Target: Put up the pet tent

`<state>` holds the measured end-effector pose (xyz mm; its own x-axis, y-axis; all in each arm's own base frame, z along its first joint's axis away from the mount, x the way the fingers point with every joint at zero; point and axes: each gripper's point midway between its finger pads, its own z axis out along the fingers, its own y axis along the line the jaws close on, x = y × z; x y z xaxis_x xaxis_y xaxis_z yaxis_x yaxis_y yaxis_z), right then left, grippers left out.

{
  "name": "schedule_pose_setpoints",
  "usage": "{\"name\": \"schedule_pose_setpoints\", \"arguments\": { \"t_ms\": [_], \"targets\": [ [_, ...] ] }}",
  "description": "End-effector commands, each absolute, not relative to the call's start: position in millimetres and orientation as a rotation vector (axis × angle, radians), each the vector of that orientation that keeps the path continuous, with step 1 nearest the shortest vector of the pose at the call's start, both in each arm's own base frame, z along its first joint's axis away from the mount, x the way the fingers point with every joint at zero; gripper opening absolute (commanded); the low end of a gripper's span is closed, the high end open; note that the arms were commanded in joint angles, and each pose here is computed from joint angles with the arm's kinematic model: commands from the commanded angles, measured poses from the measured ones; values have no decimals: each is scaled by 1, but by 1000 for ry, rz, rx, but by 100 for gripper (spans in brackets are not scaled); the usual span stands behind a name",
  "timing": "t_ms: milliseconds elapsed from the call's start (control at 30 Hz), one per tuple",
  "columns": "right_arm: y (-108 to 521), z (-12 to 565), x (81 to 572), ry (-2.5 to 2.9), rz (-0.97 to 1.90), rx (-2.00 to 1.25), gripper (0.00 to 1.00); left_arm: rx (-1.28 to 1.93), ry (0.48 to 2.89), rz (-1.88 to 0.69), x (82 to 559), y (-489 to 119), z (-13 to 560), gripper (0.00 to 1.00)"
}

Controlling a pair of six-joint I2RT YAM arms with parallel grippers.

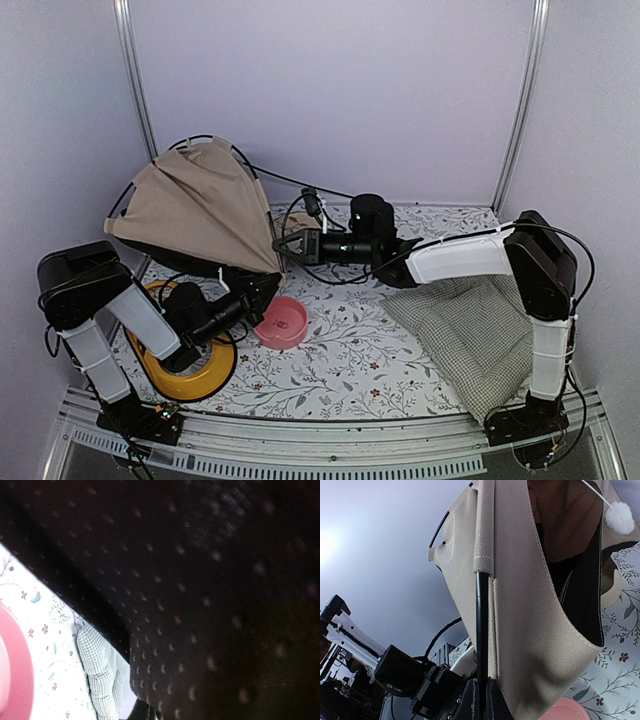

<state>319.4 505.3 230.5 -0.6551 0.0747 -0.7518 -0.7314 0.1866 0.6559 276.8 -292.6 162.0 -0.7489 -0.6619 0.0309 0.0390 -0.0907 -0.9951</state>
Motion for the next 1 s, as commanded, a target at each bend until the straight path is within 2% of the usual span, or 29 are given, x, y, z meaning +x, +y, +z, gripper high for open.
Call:
{"name": "schedule_pose_setpoints", "arguments": {
  "t_ms": [0,367,700,800,967],
  "targets": [
    [490,293,335,1593,1500,-527,0,-295,1646,-2184,212,-323,208,0],
    [480,282,354,1617,1481,-476,0,-252,1626,-2161,210,-320,220,0],
    [499,278,323,1607,1502,-580,0,-228,1618,-2183,212,-328,224,0],
    [486,276,339,1613,1468,-545,0,-231,1633,-2175,211,-327,222,9],
    [472,288,358,1598,1462,-506,0,-268,1684,-2104,210,-318,213,36]
  ]
}}
